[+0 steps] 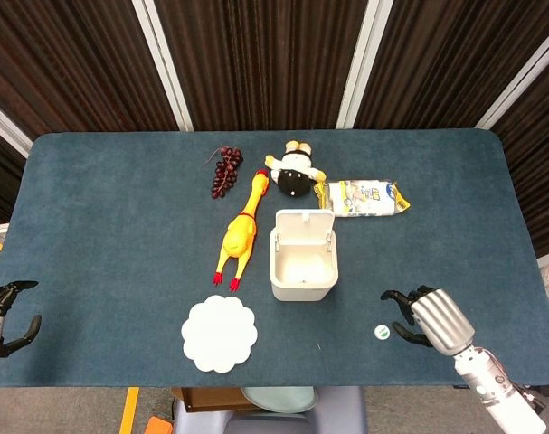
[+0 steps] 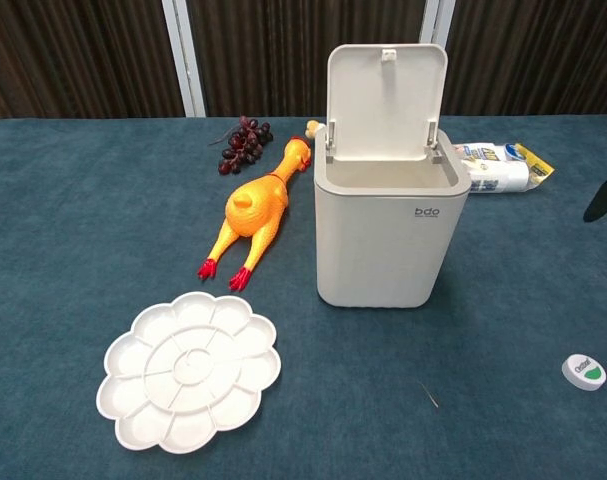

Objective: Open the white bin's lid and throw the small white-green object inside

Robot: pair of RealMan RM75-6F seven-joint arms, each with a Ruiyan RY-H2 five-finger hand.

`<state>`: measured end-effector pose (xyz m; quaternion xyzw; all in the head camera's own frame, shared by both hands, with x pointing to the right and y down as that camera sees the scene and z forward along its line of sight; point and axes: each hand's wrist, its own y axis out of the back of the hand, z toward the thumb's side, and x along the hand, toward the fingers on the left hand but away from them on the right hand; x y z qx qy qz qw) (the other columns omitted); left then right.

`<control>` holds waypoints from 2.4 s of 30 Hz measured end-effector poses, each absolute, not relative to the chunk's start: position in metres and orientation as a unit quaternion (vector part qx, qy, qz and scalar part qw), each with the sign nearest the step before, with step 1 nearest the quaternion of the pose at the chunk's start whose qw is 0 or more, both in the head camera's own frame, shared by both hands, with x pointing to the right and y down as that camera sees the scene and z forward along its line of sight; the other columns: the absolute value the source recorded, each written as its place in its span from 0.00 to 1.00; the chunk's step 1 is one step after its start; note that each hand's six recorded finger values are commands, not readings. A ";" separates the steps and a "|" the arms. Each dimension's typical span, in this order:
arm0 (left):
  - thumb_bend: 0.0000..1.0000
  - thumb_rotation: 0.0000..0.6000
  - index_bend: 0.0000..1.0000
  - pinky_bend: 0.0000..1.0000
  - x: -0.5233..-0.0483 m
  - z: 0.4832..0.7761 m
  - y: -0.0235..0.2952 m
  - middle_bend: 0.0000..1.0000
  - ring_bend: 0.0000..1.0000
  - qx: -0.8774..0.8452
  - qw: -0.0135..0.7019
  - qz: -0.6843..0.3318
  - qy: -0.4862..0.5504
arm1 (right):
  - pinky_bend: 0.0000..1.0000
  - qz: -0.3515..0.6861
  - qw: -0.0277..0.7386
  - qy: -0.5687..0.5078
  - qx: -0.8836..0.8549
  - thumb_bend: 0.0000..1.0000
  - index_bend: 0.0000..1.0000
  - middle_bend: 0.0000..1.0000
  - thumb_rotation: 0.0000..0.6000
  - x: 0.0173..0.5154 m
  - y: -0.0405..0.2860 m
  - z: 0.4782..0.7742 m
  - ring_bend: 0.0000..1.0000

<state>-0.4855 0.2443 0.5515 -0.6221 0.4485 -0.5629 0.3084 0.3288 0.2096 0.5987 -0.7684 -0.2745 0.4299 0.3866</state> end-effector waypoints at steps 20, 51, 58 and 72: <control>0.41 1.00 0.27 0.42 -0.489 0.547 0.245 0.30 0.30 -0.619 0.307 -0.560 0.457 | 0.75 0.457 0.395 -0.155 -0.781 0.29 0.52 0.90 1.00 0.300 0.216 0.643 0.84; 0.41 1.00 0.27 0.43 -0.490 0.546 0.246 0.30 0.30 -0.617 0.305 -0.563 0.458 | 0.76 0.506 0.378 -0.106 -0.768 0.33 0.54 0.90 1.00 0.319 0.233 0.682 0.84; 0.41 1.00 0.27 0.43 -0.490 0.545 0.246 0.30 0.30 -0.618 0.303 -0.563 0.459 | 0.76 0.510 0.374 -0.097 -0.769 0.35 0.55 0.90 1.00 0.318 0.237 0.690 0.84; 0.41 1.00 0.27 0.42 -0.490 0.546 0.247 0.30 0.30 -0.618 0.304 -0.563 0.457 | 0.76 0.514 0.374 -0.100 -0.766 0.37 0.67 0.90 1.00 0.320 0.237 0.693 0.84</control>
